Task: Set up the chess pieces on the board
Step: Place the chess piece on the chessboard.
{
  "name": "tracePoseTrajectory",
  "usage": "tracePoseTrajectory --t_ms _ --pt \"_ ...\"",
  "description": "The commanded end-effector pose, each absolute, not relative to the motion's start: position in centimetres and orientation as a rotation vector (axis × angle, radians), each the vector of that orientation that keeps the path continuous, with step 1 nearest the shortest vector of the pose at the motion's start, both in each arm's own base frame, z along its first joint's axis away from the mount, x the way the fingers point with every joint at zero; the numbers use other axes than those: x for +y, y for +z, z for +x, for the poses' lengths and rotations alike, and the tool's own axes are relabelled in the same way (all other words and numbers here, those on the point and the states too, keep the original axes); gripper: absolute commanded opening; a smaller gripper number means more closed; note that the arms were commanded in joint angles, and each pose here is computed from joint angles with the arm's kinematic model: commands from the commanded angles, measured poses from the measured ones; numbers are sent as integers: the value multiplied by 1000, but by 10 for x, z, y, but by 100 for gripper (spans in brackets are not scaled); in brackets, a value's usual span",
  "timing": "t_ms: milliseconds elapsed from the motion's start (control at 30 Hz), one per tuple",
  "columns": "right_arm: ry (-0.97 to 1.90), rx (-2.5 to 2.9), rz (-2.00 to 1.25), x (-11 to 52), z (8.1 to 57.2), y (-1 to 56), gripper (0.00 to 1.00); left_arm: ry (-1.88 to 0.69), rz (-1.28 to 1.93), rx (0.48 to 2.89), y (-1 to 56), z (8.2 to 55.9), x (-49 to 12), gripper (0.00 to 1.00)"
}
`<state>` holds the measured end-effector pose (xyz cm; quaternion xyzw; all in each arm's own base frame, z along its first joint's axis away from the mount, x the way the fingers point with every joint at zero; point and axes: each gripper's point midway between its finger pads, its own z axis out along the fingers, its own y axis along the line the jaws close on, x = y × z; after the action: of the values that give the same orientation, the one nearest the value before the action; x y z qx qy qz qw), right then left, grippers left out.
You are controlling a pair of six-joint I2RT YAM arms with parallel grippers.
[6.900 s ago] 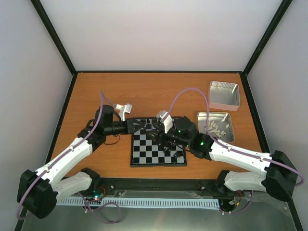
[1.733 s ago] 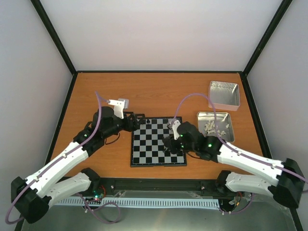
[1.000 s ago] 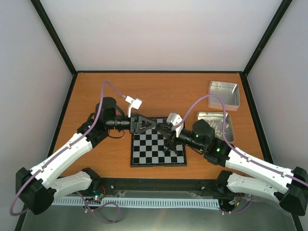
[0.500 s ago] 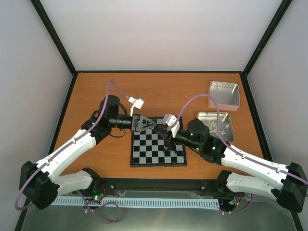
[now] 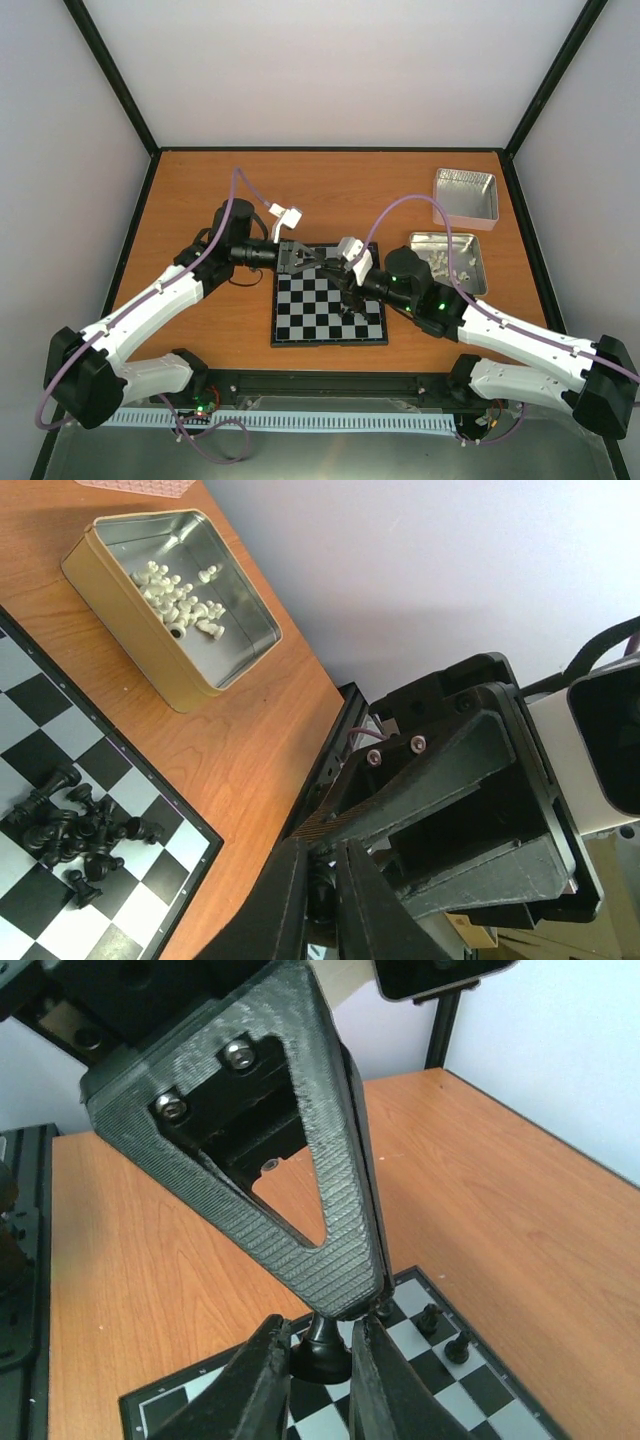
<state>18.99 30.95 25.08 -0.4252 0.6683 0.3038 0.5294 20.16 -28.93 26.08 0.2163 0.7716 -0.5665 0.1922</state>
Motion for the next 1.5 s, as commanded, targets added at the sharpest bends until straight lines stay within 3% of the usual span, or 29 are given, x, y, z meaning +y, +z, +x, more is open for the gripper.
tracePoseTrajectory --t_ms 0,133,300,500,767,1467 --pt "723 1602 -947 311 198 268 23 -1563 646 2126 270 203 -290 1" --pt "725 1671 -900 307 201 262 51 -1400 585 2172 259 216 -280 1" --pt "758 1745 -824 293 196 249 61 -961 410 2260 221 257 -245 1" --pt "769 1842 -636 270 199 226 63 -539 306 2362 162 283 -217 1" --pt "744 1922 -499 254 205 205 63 -308 285 2426 104 302 -220 1" --pt "747 1957 -493 259 208 194 63 -293 270 2397 69 322 -234 3"
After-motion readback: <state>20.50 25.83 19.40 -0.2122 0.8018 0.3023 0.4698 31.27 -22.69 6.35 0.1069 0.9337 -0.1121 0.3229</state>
